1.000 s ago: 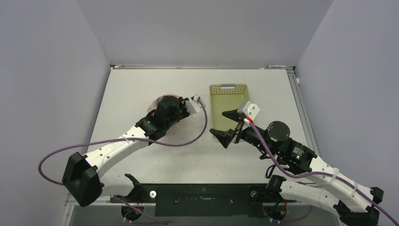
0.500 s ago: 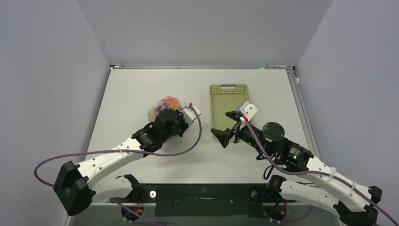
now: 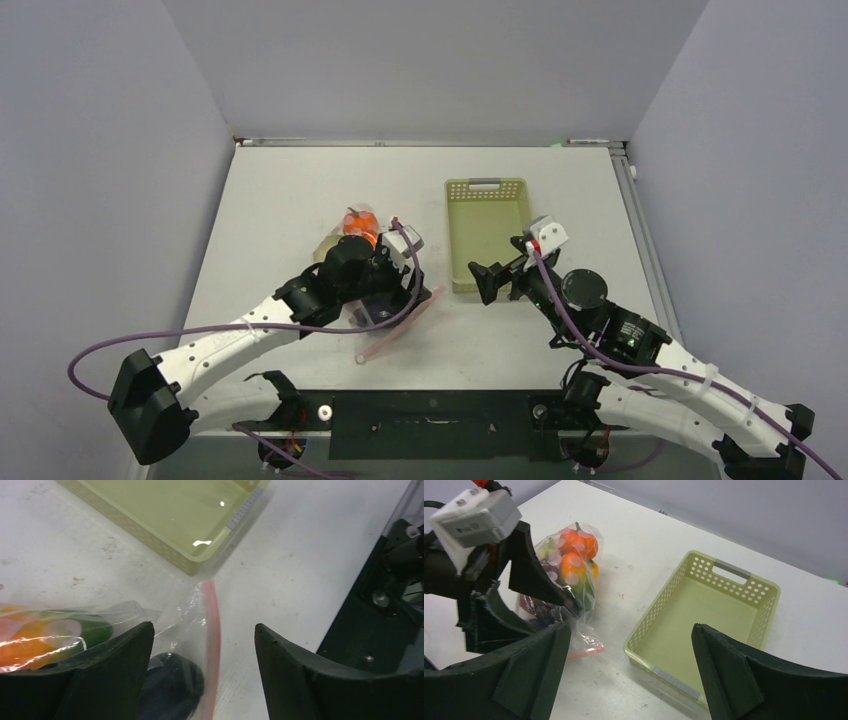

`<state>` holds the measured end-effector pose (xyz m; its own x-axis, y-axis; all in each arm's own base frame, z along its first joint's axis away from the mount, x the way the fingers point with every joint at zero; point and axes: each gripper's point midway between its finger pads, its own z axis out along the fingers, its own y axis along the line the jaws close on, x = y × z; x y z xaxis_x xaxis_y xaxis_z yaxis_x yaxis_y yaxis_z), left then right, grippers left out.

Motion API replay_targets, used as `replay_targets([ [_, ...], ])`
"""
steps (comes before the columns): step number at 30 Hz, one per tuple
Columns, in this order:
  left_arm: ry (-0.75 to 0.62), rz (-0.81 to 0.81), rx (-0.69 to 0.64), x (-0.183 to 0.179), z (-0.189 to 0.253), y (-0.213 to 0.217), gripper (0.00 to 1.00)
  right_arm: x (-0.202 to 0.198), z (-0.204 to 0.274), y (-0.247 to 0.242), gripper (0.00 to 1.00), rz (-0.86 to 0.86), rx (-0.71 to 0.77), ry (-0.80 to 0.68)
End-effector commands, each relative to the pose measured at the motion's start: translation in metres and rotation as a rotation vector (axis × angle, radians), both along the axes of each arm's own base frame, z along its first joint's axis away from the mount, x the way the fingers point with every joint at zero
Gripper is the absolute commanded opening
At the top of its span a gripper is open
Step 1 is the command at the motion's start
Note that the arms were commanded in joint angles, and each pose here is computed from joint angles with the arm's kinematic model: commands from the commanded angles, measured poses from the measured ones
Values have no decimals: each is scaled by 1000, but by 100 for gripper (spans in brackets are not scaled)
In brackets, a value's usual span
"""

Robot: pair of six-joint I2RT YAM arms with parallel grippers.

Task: Place the food in the zip-top bag and seal the zipper
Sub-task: Place the zipper food storage bag at the center of the board, then reset both arms

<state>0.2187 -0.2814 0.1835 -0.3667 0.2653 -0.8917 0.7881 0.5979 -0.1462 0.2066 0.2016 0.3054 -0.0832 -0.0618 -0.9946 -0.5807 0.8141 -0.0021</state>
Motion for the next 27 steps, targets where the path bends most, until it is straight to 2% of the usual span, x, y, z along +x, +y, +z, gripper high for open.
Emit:
replay_targets([
  [1,60,-84,-149,-25,39,-14,75,11,-12,-14,98,-118,15,36],
  [2,61,-83,-153,-27,41,-12,82,12,-15,-16,98,-130,12,45],
  [3,60,-78,-157,-28,44,-10,98,13,-19,-16,99,-140,9,55],
  [10,80,-4,-139,-27,71,3,96,18,-39,-24,100,-213,-8,98],
  [13,71,29,-94,-24,82,13,96,22,-44,-28,90,-263,-1,113],
  [18,2,311,-89,6,101,50,96,29,-47,-35,90,-352,47,138],
  [22,-58,415,-94,12,115,73,96,32,-44,-40,90,-434,126,182],
  [27,-112,573,-63,19,120,108,96,31,-35,-42,90,-420,71,166],
])
